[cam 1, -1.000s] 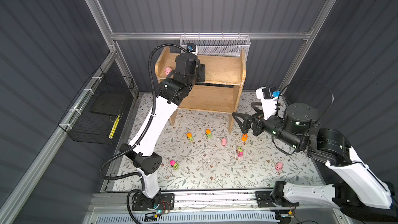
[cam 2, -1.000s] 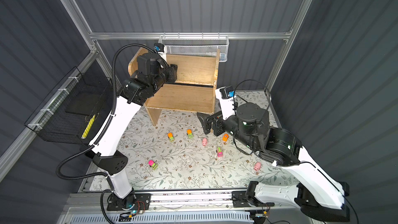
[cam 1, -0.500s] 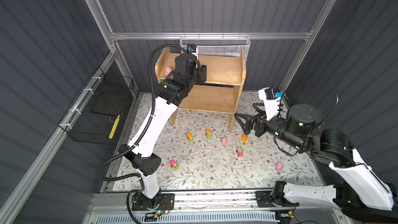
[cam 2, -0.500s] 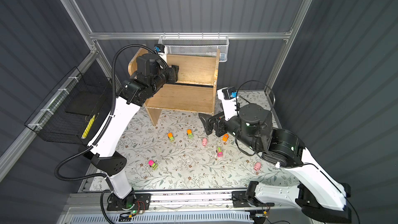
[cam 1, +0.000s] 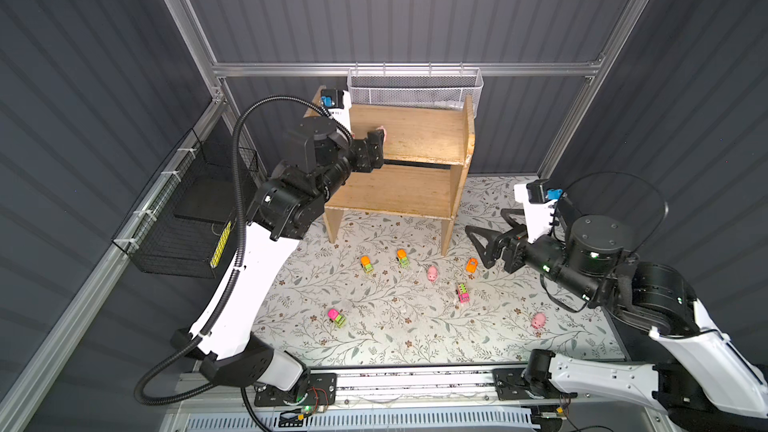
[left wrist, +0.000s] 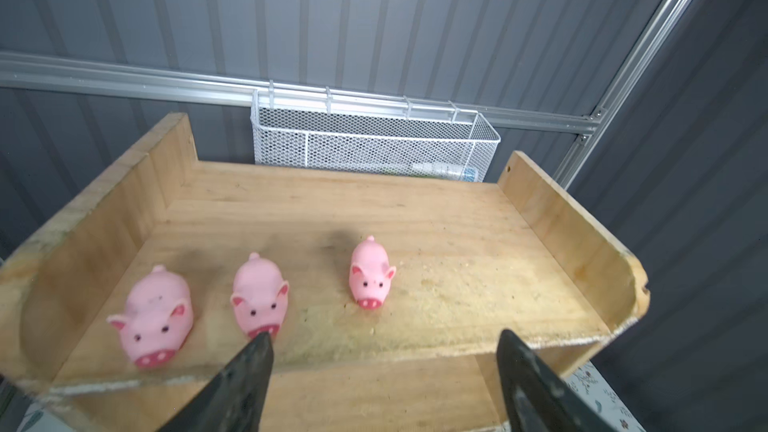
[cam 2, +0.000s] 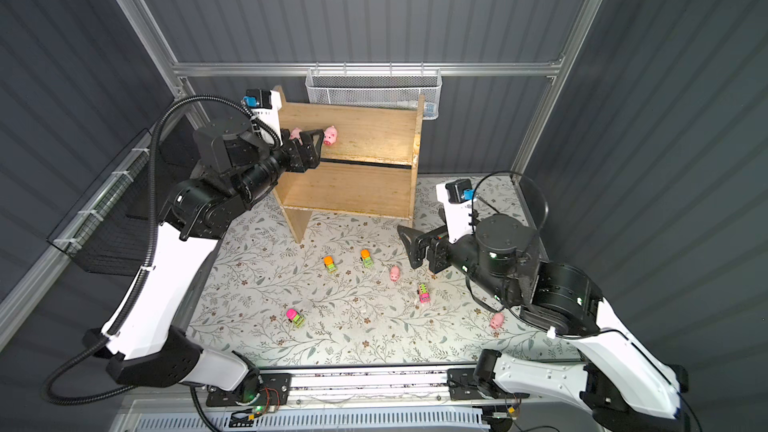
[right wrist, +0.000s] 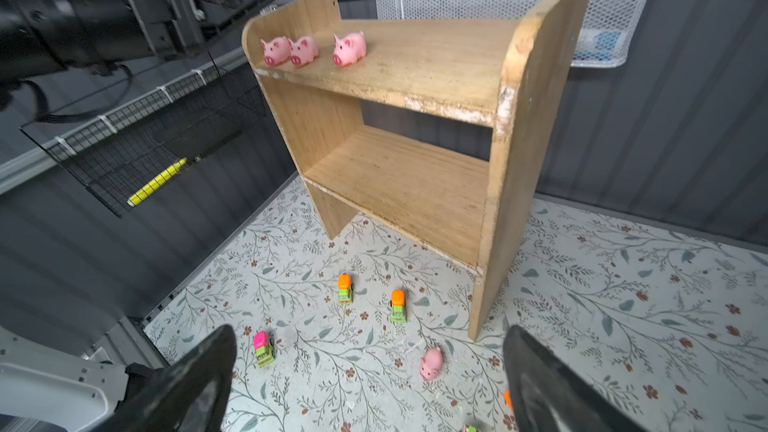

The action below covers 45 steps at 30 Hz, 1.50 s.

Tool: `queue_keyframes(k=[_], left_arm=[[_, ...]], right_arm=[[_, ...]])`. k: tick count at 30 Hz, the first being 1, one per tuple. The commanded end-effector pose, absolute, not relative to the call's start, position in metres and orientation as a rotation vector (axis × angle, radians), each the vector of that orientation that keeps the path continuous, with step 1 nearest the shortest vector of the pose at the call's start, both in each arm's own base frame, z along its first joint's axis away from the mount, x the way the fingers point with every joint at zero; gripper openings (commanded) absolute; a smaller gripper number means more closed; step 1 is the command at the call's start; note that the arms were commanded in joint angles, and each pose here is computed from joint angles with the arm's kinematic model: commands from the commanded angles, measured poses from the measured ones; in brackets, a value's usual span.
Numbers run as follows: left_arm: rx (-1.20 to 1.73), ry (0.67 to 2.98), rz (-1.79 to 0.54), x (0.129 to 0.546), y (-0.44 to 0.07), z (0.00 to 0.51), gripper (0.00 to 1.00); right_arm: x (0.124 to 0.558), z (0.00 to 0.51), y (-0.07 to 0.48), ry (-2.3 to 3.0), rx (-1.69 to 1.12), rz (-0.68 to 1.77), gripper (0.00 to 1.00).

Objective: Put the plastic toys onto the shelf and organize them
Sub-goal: 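Swing the left gripper toward the pig among trucks while the right gripper lowers, then lower the open left gripper around the pink pig near the trucks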

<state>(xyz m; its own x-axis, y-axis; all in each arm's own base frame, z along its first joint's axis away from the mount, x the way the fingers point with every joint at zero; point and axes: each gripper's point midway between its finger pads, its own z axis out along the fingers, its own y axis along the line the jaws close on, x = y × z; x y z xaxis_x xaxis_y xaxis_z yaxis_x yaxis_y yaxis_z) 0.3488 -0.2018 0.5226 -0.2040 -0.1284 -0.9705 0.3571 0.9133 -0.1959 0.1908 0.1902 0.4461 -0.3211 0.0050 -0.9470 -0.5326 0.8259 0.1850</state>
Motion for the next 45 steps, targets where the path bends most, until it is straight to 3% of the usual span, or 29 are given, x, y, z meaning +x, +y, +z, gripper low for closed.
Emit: queue_keyframes(k=[1, 8, 20, 29, 37, 45], left_arm=[[0.166, 1.751, -0.535, 0.330, -0.199, 0.509, 0.90], [0.115, 1.836, -0.594, 0.286, -0.178, 0.453, 0.91], [0.079, 2.091, -0.599, 0.246, -0.190, 0.293, 0.91], [0.089, 2.215, -0.662, 0.230, -0.228, 0.200, 0.89], [0.226, 2.231, -0.552, 0.210, -0.292, 0.148, 0.87], [0.251, 2.286, -0.500, 0.222, -0.343, 0.092, 0.84]], right_arm=[[0.192, 0.426, 0.187, 1.882, -0.382, 0.552, 0.99], [0.187, 0.400, 0.187, 1.924, -0.367, 0.580, 0.99], [0.184, 0.340, 0.171, 2.043, -0.282, 0.535, 0.99], [0.179, 0.301, 0.147, 2.109, -0.206, 0.471, 0.99], [0.175, 0.280, 0.138, 2.150, -0.153, 0.464, 0.99], [0.167, 0.277, 0.116, 2.137, -0.106, 0.456, 0.99]])
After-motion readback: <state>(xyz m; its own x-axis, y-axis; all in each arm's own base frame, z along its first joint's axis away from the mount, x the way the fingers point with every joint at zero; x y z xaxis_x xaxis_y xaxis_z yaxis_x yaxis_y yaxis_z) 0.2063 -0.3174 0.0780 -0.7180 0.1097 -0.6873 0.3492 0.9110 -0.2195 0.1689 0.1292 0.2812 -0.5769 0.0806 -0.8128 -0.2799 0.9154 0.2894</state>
